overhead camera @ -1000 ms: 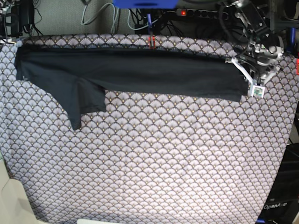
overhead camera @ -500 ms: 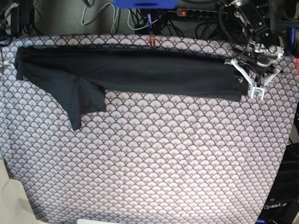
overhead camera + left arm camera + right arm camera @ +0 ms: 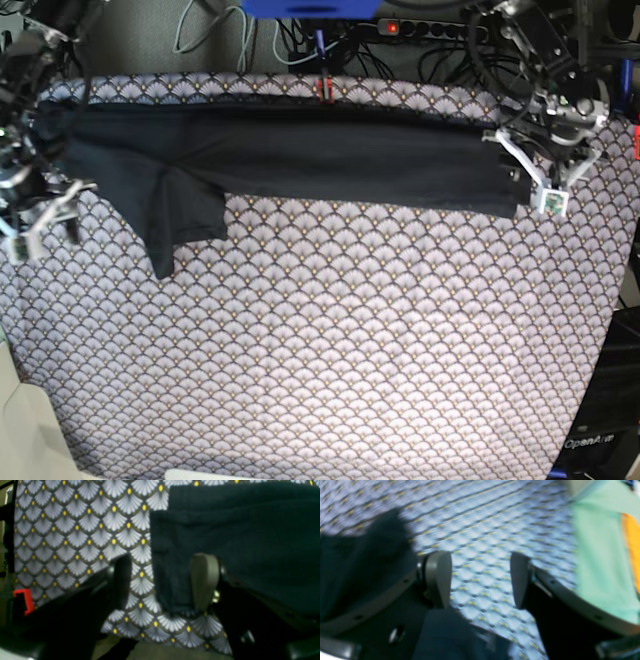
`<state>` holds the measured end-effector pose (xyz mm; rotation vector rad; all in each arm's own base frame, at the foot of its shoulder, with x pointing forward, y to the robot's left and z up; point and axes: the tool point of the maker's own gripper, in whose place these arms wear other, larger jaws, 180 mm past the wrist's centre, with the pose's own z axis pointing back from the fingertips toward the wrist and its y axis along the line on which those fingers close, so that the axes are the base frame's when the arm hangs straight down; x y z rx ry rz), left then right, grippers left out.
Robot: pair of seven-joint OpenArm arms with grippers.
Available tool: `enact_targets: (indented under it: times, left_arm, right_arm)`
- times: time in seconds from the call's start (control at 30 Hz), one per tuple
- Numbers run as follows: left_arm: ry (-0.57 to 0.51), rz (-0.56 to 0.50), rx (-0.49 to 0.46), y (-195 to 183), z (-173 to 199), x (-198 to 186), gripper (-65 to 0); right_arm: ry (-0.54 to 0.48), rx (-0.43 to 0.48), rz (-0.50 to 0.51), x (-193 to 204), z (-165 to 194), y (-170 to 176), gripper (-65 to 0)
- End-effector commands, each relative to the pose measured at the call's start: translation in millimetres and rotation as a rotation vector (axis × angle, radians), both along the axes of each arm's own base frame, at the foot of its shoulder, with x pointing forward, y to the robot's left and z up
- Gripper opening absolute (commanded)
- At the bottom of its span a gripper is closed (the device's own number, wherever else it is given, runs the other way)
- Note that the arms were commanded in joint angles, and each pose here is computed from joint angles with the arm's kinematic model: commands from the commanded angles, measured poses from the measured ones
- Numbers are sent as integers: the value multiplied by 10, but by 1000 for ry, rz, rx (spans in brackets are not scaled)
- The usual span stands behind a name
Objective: Fold the T-shirt properly
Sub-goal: 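Release the right gripper and move it to the hanging sleeve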
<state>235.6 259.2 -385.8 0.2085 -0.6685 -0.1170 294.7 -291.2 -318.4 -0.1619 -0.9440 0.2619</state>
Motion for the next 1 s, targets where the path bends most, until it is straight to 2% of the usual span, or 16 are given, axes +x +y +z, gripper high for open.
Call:
enact_targets:
  times: [0.0, 0.13, 0.27, 0.33, 0.57, 0.8, 0.97]
  left_arm:
    - [-55, 1, 14, 42, 140, 104, -285]
    - [-74, 12, 16, 74, 190, 160, -284]
    - [-72, 12, 16, 75, 188, 158, -284]
    - [-72, 14, 16, 79, 188, 155, -284]
    - [-67, 54, 20, 188, 182, 82, -284]
    - [-68, 67, 24, 229, 187, 63, -284]
    - [-59, 68, 23, 226, 169, 40, -284]
  right_arm:
    - [-63, 2, 24, 140, 177, 66, -266]
    - [-25, 6, 106, 271, 120, 365, -265]
    - [-19, 33, 135, 369, 113, 578, -265]
    - [-14, 42, 139, 384, 92, 626, -265]
    - [98, 134, 144, 472, -371, 709, -265]
    - [68, 173, 144, 610, -373, 731, -265]
    - [101, 199, 171, 737, -477, 841, -265]
